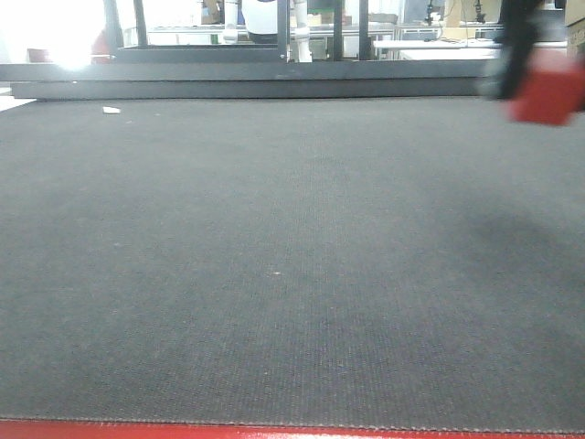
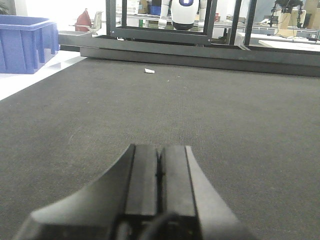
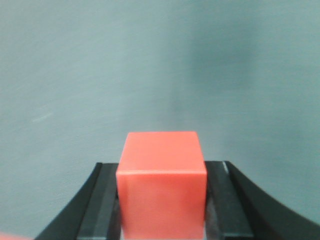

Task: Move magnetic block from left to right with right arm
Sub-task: 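Lift the red cube with the right gripper away from the table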

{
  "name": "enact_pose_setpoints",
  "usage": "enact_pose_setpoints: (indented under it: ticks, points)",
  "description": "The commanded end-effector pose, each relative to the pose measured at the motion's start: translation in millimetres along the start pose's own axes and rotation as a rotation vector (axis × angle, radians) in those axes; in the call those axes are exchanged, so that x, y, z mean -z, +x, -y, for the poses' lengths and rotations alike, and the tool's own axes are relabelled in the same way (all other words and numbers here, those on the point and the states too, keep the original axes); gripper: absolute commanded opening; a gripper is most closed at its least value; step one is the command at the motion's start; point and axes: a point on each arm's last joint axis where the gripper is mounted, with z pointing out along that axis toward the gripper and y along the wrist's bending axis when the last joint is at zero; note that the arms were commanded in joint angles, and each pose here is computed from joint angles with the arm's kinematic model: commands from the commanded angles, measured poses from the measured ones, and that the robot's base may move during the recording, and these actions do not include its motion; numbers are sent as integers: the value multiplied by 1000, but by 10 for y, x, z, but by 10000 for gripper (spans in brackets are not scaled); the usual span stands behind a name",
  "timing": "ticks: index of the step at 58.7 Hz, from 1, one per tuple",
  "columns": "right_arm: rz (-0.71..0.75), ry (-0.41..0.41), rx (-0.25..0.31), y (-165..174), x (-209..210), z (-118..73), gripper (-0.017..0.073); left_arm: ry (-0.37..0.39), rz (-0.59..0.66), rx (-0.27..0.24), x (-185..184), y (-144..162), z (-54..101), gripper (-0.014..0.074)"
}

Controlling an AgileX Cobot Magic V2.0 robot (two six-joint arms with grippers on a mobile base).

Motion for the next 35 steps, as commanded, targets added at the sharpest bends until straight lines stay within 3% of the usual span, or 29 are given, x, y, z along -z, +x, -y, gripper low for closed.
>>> enact_pose_setpoints:
  ticks: [1, 10, 17, 24, 35]
  points:
    - [168, -37, 32, 17, 287, 208, 139, 4, 94, 4, 12, -62, 3, -116]
    - [303, 7, 59, 232, 438, 587, 139, 4, 94, 4, 12, -62, 3, -116]
    - [444, 66, 26, 380, 527, 808, 139, 4, 94, 4, 12, -62, 3, -115]
    - [610, 86, 20, 503, 578, 893, 139, 4, 94, 4, 12, -62, 3, -116]
    - [885, 96, 93, 706, 689, 912, 139, 4, 94, 4, 12, -62, 3, -115]
